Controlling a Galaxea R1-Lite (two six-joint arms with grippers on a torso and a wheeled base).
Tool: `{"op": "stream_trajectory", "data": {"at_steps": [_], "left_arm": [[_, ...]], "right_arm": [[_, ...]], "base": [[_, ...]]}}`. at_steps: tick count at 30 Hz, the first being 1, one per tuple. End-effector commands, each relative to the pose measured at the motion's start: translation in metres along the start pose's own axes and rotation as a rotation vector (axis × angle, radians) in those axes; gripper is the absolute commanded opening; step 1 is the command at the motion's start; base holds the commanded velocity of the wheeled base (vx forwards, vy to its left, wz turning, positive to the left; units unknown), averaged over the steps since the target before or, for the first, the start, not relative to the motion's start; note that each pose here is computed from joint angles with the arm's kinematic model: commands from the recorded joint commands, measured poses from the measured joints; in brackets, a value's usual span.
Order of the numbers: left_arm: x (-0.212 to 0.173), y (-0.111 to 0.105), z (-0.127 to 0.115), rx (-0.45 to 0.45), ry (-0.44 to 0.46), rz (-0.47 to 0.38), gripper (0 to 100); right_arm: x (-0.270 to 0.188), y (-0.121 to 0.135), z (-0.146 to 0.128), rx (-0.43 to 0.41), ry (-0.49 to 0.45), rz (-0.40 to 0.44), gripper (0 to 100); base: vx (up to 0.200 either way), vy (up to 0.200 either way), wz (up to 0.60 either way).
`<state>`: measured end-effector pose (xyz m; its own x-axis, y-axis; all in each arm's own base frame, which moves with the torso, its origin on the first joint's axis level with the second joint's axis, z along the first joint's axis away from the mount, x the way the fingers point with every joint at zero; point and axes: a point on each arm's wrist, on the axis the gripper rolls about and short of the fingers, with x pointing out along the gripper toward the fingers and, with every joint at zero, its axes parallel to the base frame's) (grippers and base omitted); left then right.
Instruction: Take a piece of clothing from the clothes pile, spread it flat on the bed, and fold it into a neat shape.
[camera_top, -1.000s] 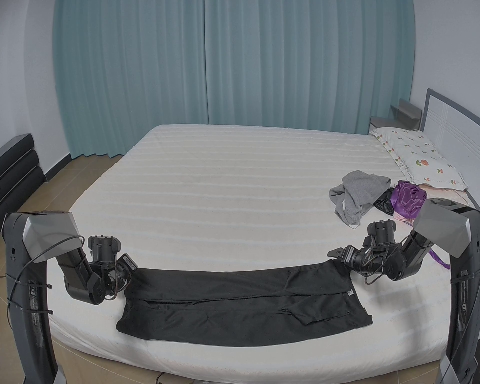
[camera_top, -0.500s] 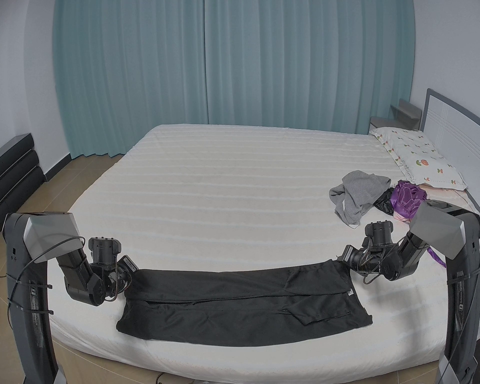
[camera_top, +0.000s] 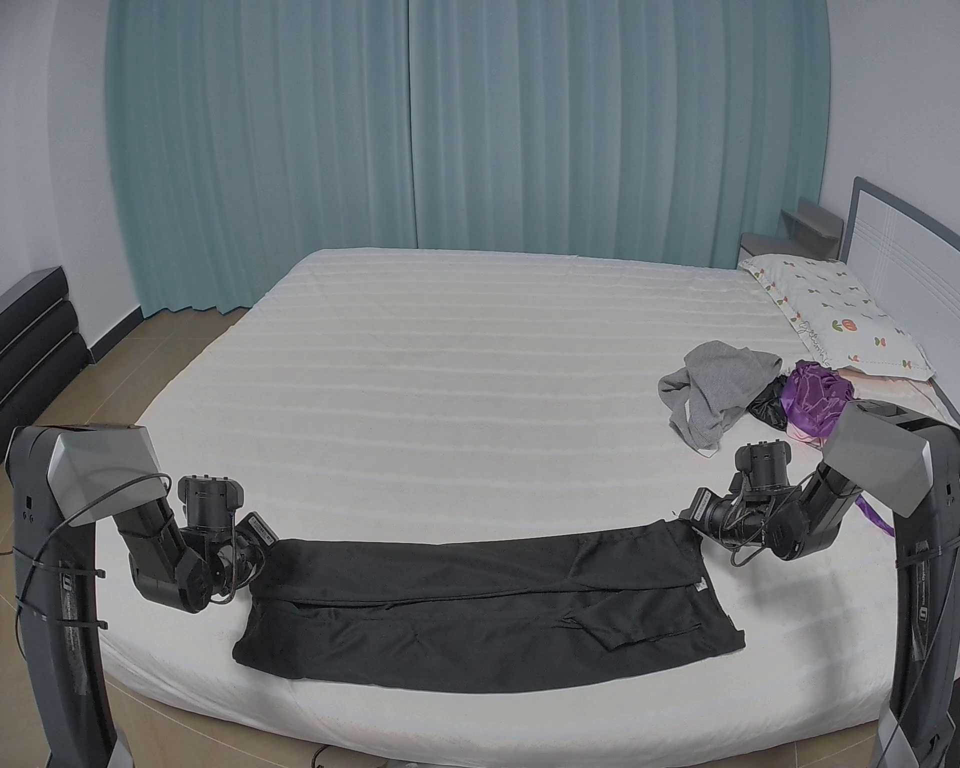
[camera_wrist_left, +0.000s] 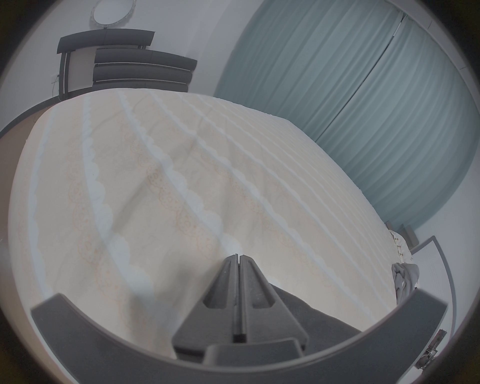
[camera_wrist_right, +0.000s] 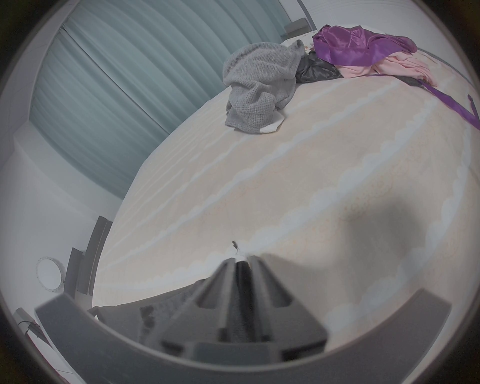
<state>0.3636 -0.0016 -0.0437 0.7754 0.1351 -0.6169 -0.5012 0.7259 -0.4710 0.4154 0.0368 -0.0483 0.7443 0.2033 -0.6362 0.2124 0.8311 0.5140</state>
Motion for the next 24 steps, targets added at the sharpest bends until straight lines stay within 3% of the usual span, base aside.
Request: {"op": "stream_trajectory", "data": {"at_steps": [1, 2, 5, 8, 15, 19, 24], "left_arm": [[-0.001, 0.002, -0.003, 0.001, 0.014, 0.006, 0], [-0.002, 0.002, -0.003, 0.002, 0.014, 0.003, 100], [-0.003, 0.001, -0.002, 0.002, 0.016, -0.004, 100], [-0.003, 0.001, -0.002, -0.022, 0.017, -0.006, 100], [-0.005, 0.002, 0.001, -0.082, 0.034, -0.028, 100], [-0.008, 0.003, 0.0, -0.092, 0.04, -0.025, 100], [-0.009, 0.002, 0.001, -0.1, 0.038, -0.029, 100]], "right_arm": [[-0.001, -0.001, -0.002, 0.003, 0.007, -0.001, 100], [-0.002, -0.001, -0.002, 0.003, 0.008, 0.001, 100], [-0.005, 0.001, 0.001, 0.001, -0.005, 0.009, 100], [-0.031, 0.017, 0.018, -0.01, -0.076, 0.08, 100], [-0.046, 0.04, 0.019, -0.07, -0.079, 0.163, 100], [-0.049, 0.049, 0.006, -0.159, 0.038, 0.212, 100], [-0.031, 0.042, -0.013, -0.207, 0.102, 0.196, 100]], "base": [[0.0, 0.0, 0.0], [0.0, 0.0, 0.0], [0.0, 0.0, 0.0], [0.0, 0.0, 0.0], [0.0, 0.0, 0.0], [0.0, 0.0, 0.0], [0.0, 0.0, 0.0]]}}
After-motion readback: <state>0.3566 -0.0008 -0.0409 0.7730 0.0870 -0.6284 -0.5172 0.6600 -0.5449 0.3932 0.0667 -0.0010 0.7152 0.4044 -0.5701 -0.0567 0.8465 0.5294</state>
